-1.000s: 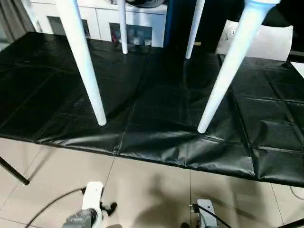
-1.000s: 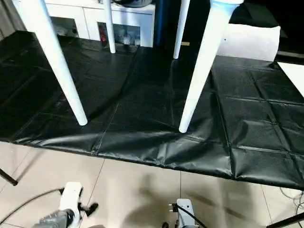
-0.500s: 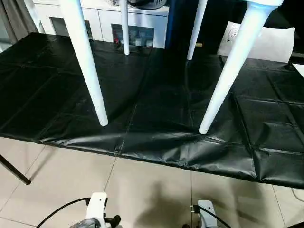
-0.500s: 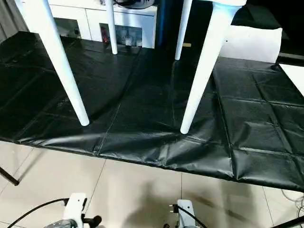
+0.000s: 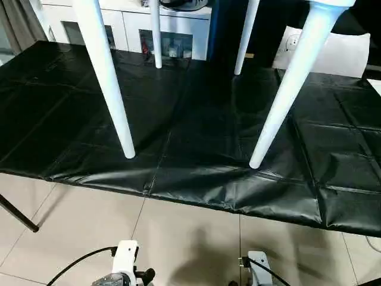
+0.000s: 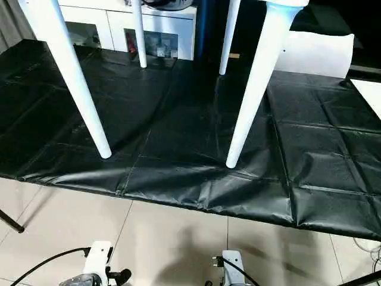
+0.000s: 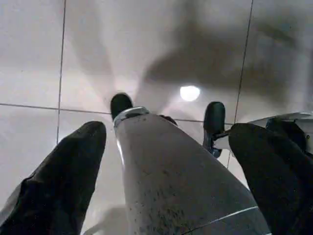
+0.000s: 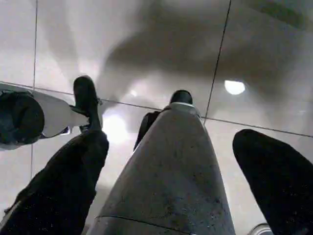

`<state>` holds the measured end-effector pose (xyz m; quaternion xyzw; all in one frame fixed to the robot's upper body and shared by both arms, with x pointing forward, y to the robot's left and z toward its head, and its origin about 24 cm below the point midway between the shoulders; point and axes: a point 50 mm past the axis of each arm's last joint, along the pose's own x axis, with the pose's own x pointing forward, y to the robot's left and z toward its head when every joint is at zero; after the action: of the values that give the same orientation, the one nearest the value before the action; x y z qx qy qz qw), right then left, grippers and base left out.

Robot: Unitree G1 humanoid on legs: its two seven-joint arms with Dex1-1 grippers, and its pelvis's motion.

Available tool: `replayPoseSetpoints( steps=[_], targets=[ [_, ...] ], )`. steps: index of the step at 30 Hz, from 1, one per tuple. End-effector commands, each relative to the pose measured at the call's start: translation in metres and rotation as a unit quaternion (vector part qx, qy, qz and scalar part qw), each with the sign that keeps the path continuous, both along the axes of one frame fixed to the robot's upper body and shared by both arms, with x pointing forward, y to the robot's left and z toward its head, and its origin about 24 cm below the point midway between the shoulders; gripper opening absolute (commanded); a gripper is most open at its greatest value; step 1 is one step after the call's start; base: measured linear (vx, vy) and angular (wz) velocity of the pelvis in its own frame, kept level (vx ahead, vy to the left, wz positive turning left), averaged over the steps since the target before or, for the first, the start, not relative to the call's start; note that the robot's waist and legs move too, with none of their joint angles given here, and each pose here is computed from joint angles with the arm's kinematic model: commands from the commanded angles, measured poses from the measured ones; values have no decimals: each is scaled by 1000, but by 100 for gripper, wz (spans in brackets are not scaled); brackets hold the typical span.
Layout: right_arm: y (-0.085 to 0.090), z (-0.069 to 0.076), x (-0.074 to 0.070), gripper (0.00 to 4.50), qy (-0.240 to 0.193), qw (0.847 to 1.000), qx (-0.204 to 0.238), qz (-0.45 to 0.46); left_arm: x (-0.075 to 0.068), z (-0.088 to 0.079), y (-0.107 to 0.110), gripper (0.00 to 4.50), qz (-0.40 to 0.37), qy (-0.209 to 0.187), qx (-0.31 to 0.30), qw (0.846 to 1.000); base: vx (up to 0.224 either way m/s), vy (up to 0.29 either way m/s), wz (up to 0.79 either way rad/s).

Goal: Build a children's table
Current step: Flip table

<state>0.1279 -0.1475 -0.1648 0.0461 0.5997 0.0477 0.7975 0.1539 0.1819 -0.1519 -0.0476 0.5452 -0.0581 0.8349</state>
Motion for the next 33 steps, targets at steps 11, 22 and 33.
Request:
replayPoseSetpoints(
  steps=[11, 22, 33],
  targets=[
    [-2, -6, -22, 450, 45, 999, -3, -1, -4, -2, -1, 442, 2, 11, -1, 1000, 0, 0, 0],
    [-2, -6, -22, 450, 45, 999, -3, -1, -4, -2, -1, 442, 2, 11, -1, 1000, 0, 0, 0],
    [-2, -6, -22, 450, 45, 999, -3, -1, -4, -2, -1, 442, 2, 11, -1, 1000, 0, 0, 0]
  ],
)
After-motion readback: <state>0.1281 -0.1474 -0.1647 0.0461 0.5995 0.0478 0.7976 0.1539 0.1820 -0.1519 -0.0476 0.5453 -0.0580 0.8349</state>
